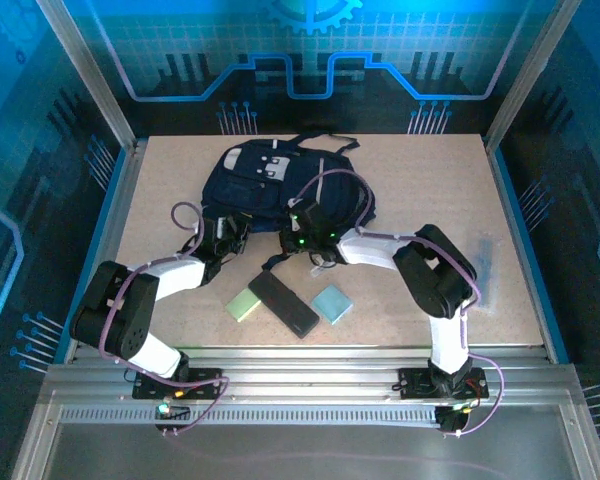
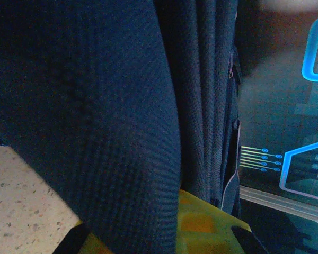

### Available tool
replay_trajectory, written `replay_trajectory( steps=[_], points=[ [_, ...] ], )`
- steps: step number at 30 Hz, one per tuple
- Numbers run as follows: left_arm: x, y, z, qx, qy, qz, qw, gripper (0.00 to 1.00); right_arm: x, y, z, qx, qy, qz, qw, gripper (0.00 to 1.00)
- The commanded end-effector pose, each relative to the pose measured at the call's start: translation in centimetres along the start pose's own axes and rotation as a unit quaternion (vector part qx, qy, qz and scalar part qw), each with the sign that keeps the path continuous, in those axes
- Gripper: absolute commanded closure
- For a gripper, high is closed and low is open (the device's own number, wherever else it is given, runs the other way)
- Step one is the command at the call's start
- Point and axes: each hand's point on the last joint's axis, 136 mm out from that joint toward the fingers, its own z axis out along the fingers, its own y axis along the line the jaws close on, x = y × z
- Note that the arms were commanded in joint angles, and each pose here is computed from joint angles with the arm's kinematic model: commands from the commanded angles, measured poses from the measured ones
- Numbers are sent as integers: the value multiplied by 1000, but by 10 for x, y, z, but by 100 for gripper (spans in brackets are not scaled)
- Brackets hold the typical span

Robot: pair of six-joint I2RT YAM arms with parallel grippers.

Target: Pack the student bag

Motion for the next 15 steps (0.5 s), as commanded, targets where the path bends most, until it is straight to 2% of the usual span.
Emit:
replay_trajectory(
  steps=[1,7,15],
  points=[
    [-17,-25,2,32,-23,22,999,100,2,-22,-18,23,22,-35,999,100],
    [-19,-33,3,34,-20,33,999,100,14,-56,-34,52,51,-36,997,100],
    [-30,-35,10,23,-21,59,998,100,25,-88,-70,95,98,-77,988,100]
  ],
)
